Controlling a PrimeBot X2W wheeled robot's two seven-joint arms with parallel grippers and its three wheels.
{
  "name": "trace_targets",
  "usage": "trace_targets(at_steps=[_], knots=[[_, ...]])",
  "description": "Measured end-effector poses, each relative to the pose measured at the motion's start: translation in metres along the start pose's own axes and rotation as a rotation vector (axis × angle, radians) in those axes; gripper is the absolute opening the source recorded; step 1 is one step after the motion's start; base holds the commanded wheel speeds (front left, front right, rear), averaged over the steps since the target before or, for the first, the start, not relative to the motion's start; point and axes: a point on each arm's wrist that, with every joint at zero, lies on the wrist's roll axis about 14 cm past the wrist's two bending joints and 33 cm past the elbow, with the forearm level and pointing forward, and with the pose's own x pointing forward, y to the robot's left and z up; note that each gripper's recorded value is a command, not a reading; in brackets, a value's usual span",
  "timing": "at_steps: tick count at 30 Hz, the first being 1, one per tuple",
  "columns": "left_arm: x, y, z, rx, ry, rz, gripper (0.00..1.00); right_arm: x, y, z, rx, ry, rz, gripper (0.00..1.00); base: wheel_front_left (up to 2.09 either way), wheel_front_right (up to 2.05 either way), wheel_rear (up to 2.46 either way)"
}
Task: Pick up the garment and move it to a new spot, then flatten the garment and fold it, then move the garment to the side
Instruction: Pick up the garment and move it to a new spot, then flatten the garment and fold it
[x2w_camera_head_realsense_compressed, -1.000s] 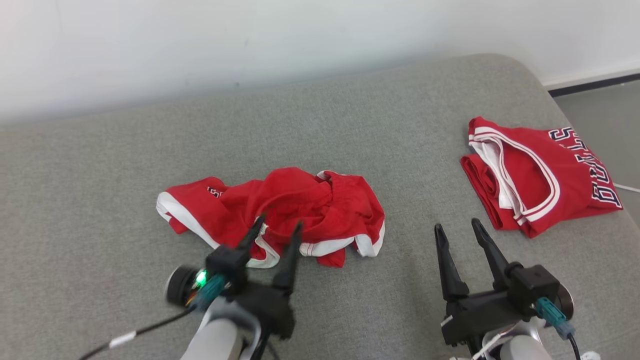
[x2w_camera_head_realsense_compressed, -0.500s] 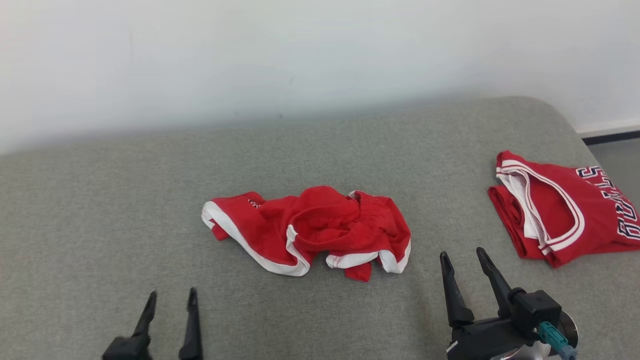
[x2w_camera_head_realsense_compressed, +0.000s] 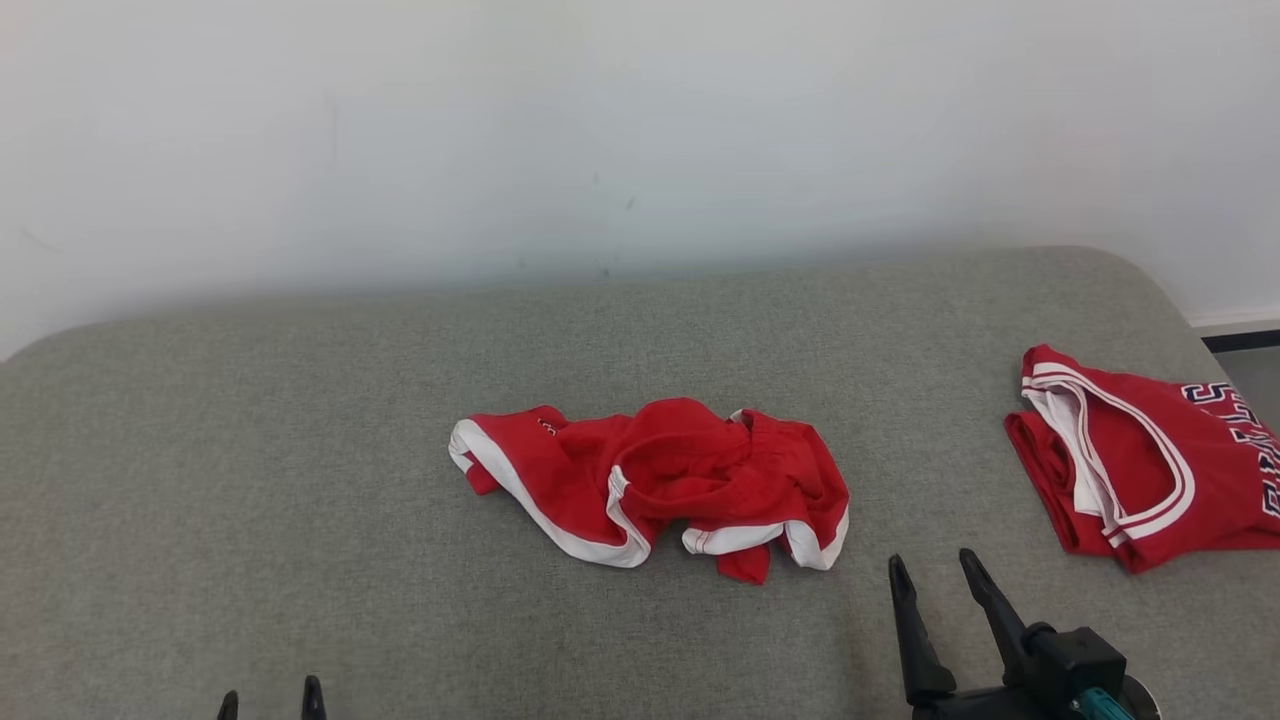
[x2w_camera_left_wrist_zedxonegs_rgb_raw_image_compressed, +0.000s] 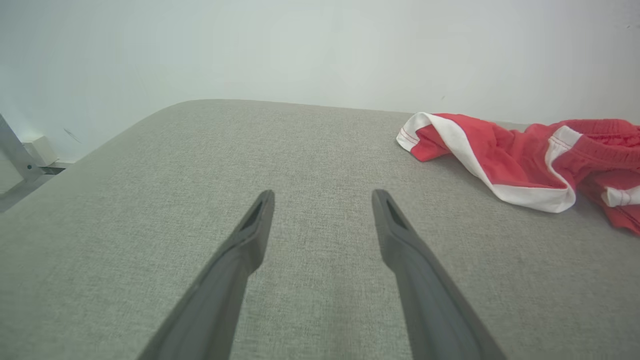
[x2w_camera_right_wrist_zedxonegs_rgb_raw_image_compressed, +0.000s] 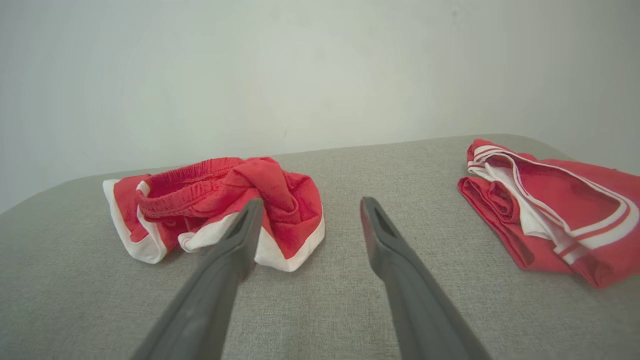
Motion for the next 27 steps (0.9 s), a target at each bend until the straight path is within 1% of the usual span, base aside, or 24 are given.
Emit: trace_targets(at_steps=[9,13,16,23,27], knots=[[-0.004,0.009,-0.001,-0.009,0.003,0.021,1.0,-0.003,0.006,-0.009,0.002,0.028,0.017,1.0,0.0,0.0,0.0],[-0.005,0.008,-0.003,-0.017,0.007,0.023,1.0,0.001,0.016,-0.011,0.014,0.033,0.047,1.0,0.0,0.0,0.0],[-0.006,0.007,-0.004,-0.029,0.009,0.022,1.0,0.01,0.036,-0.006,0.031,0.019,0.107,1.0,0.0,0.0,0.0],[-0.012,0.005,-0.013,-0.054,0.038,0.031,1.0,0.048,0.098,0.016,0.072,-0.029,0.294,1.0,0.0,0.0,0.0],[-0.016,0.017,-0.015,-0.072,0.04,0.077,1.0,0.072,0.132,0.022,0.048,-0.034,0.397,1.0,0.0,0.0,0.0]])
